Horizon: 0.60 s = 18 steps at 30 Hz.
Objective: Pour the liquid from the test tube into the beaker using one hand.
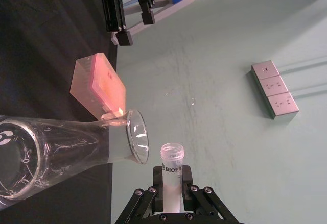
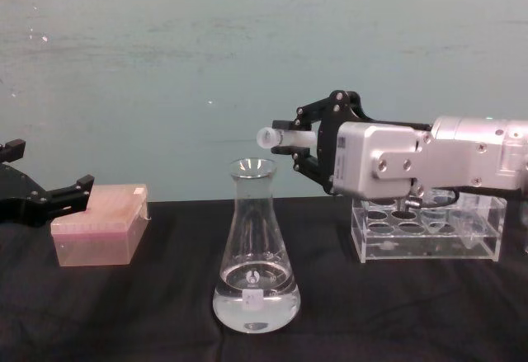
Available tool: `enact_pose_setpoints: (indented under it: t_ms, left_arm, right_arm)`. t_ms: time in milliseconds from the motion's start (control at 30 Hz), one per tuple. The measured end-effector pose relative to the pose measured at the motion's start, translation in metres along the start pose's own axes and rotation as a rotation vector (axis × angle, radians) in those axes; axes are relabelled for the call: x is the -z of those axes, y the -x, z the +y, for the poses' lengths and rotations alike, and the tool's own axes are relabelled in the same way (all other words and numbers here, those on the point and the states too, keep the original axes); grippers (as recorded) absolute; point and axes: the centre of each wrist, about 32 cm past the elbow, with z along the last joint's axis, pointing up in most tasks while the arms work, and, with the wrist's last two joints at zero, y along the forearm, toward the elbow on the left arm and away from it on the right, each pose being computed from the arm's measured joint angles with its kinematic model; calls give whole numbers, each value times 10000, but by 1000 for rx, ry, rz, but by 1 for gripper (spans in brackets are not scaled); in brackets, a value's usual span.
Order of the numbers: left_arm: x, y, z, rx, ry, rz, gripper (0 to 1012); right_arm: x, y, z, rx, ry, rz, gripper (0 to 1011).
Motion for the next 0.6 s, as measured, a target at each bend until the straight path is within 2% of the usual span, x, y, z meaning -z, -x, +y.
enact_pose_setpoints:
  t_ms: [600]
  left_arm:
    - [0, 0, 0, 0, 0, 0, 1000]
  right_arm:
    - [-11, 20, 4, -9, -23, -79, 198]
